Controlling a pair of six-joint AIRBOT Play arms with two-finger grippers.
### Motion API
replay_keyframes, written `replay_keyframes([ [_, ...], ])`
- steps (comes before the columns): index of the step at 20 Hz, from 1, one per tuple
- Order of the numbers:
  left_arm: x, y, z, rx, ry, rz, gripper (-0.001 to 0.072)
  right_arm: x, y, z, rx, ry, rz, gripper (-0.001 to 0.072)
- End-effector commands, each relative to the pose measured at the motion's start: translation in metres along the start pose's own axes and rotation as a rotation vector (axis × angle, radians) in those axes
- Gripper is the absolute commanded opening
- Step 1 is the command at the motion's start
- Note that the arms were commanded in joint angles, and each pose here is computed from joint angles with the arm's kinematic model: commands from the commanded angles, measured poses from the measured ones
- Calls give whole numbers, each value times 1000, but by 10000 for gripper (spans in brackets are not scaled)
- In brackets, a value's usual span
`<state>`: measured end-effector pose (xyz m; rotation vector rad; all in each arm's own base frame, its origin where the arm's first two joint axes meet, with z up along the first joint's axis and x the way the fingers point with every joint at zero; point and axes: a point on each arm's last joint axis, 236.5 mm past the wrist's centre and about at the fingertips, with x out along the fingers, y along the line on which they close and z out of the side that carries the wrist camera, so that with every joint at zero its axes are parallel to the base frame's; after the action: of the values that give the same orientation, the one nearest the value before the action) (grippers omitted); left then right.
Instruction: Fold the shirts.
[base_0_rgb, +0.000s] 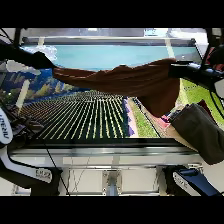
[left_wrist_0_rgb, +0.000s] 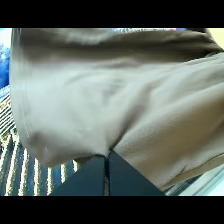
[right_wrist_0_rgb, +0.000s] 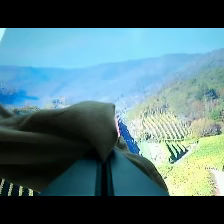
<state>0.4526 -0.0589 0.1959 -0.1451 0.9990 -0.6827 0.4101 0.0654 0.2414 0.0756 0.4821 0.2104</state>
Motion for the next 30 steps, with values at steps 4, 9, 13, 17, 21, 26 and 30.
replay_keyframes([
  [4, -133, -113, 55, 301, -452, 138, 8, -82, 21, 52, -24, -223, 30, 24],
  [9, -223, -160, 76, 382, -762, 316, 7, -167, 39, 123, -88, -451, 40, 24],
  [13, -201, -120, 66, 258, -674, 360, 6, -166, 39, 129, -116, -447, 33, 23],
  [17, -123, -47, 40, 65, -457, 323, 6, -50, 28, 77, -46, -182, 66, 24],
  [21, -26, 50, 18, -69, -247, 374, 7, 88, 3, -32, 48, 144, 61, 24],
  [26, 114, 137, 25, -161, -205, 411, 7, 204, -21, -91, 253, 143, 32, 25],
  [30, 170, 169, 38, -215, -305, 435, 7, 247, -42, -83, 326, -36, -45, 25],
])
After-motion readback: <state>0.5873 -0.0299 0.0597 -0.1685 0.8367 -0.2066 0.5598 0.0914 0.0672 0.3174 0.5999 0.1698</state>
